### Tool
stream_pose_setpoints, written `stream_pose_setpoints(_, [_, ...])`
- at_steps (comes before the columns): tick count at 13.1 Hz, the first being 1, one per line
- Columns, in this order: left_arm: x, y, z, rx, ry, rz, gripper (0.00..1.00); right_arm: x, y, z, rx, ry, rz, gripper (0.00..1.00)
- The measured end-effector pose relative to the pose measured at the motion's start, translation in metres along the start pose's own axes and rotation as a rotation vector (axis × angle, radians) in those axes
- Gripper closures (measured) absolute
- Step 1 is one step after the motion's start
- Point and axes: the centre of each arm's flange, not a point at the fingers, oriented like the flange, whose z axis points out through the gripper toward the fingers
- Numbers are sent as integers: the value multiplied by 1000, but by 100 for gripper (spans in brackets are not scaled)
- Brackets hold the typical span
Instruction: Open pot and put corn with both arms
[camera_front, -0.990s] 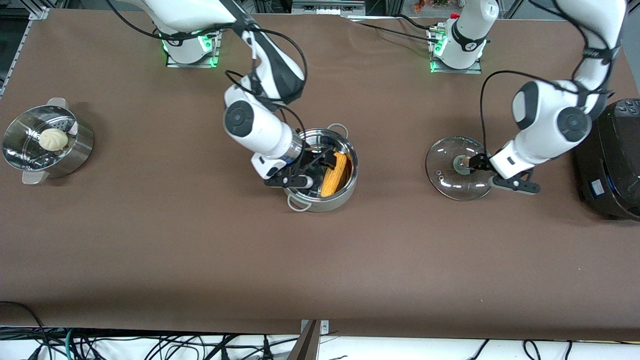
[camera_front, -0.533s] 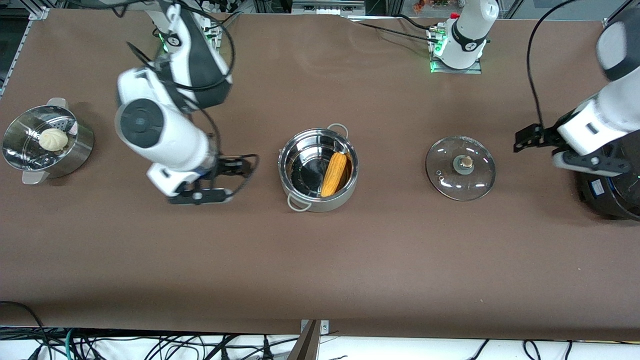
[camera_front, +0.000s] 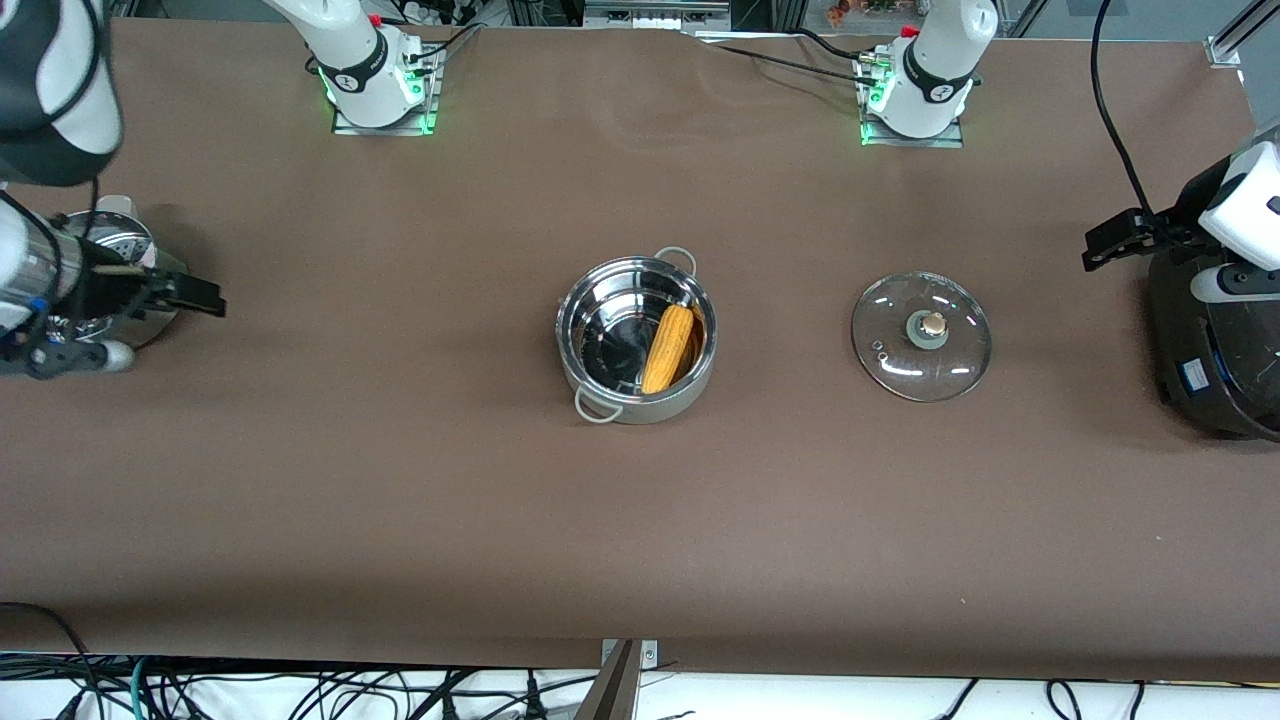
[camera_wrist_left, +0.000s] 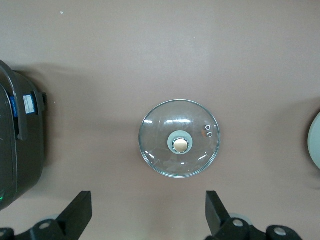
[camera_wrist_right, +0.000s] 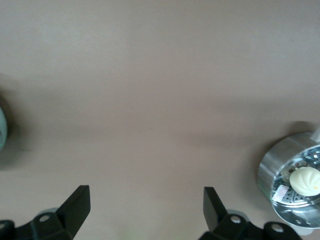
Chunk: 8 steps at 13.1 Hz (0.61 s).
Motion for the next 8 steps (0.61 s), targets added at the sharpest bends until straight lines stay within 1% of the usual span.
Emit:
stream_pose_setpoints(2, [0, 0, 0, 0, -3, -4, 0, -27, -7, -10, 2, 30, 28, 0])
stream_pose_setpoints(4, [0, 0, 0, 0, -3, -6, 0, -45, -8, -31, -5, 64, 45, 0])
stream_pose_setpoints(6, [-1, 0, 0, 0, -5, -7, 0, -51, 12, -36, 3, 70, 84, 0])
stream_pose_setpoints(8, [-1, 0, 1, 0, -6, -7, 0, -49, 21, -29, 14, 61, 102, 0])
